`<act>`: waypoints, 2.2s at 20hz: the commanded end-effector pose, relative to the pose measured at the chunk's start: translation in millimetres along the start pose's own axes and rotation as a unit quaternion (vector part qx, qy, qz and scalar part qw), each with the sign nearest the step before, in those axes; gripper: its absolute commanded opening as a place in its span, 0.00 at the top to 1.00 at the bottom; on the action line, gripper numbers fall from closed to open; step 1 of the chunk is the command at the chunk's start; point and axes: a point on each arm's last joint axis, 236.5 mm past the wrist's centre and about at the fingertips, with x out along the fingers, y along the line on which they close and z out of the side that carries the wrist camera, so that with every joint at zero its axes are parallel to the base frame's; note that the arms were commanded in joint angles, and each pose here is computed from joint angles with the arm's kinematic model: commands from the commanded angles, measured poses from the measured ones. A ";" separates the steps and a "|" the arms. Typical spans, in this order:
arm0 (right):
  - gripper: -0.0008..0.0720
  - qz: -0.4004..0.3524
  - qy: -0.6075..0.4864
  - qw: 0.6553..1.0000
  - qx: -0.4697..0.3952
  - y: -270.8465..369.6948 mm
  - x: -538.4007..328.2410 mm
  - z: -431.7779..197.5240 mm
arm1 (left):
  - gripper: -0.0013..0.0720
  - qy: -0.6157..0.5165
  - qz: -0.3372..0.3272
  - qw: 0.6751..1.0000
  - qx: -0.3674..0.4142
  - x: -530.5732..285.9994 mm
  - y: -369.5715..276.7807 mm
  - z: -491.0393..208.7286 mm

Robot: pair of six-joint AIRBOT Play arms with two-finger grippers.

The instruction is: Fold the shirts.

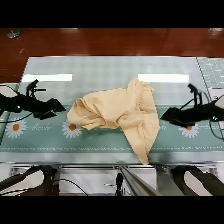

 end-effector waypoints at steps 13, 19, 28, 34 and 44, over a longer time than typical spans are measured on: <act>0.14 0.010 0.159 0.986 -0.056 27.3 56.8 -118.4 | 0.95 0.057 -0.071 0.993 0.079 56.9 -57.9 -35.5; 0.14 0.036 0.218 0.972 -0.074 53.5 90.5 -145.4 | 0.95 0.058 -0.071 0.993 0.079 57.0 -58.0 -35.6; 0.96 0.107 0.221 0.963 -0.107 82.7 109.7 -134.8 | 0.95 0.049 -0.072 0.993 0.083 53.4 -61.1 -30.2; 0.96 0.170 0.019 0.971 -0.166 161.5 3.0 29.4 | 0.95 -0.138 -0.158 0.968 0.139 -63.2 -153.4 65.2; 0.96 0.095 -0.454 0.803 -0.374 281.2 -399.6 72.3 | 0.95 -0.613 -0.098 0.724 0.302 -485.3 -260.2 34.4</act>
